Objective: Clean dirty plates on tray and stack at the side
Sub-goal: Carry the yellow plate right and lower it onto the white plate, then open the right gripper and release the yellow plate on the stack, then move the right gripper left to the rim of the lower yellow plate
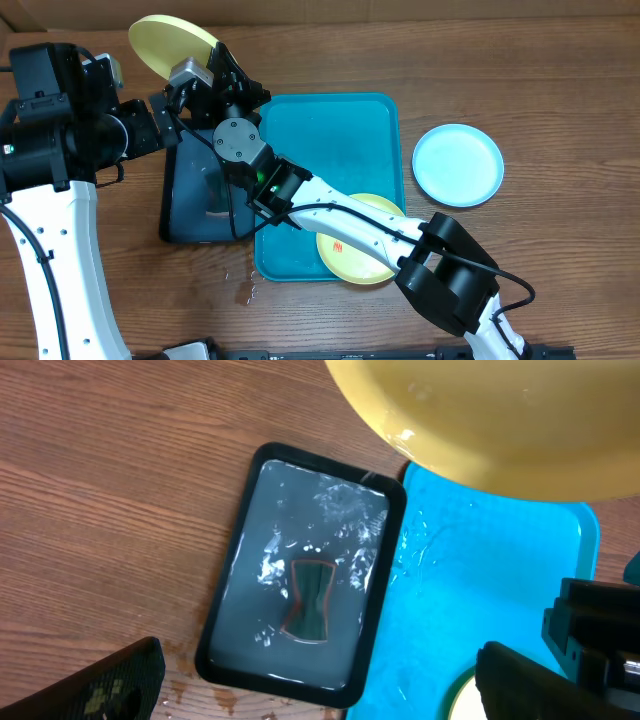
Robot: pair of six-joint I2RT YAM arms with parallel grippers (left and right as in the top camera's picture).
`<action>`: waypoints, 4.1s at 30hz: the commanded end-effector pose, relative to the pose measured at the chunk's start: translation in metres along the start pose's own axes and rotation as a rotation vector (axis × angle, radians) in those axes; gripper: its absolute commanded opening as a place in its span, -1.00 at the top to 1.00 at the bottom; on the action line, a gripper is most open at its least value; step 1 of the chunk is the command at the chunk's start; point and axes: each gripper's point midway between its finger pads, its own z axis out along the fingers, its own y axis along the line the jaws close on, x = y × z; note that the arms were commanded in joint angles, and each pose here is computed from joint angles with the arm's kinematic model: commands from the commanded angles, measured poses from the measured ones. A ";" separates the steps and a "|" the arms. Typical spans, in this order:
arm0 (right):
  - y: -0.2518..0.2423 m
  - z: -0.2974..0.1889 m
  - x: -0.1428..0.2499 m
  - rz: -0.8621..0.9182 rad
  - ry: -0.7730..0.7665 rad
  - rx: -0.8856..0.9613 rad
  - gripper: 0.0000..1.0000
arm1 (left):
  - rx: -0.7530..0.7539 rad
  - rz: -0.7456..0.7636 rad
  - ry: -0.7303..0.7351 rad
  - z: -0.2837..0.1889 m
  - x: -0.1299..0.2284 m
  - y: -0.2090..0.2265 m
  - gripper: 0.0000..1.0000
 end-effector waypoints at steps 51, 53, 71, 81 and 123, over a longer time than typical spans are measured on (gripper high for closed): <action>-0.181 -0.035 0.303 1.026 1.199 -0.055 0.92 | 0.055 0.010 -0.012 -0.004 -0.003 -0.014 -1.00; -0.210 -0.051 0.330 1.073 1.283 0.036 0.92 | 0.055 0.010 -0.012 -0.004 -0.003 -0.014 -1.00; -0.284 -0.174 0.421 1.170 1.726 0.352 0.92 | 0.055 0.010 -0.012 -0.004 -0.003 -0.014 -0.99; -0.259 -0.206 0.440 1.129 1.844 0.349 0.92 | 0.055 0.010 -0.012 -0.004 -0.003 -0.014 -0.99; -0.182 -0.250 0.383 0.995 2.088 -0.125 -0.76 | 0.055 0.010 -0.012 -0.004 -0.003 -0.014 -1.00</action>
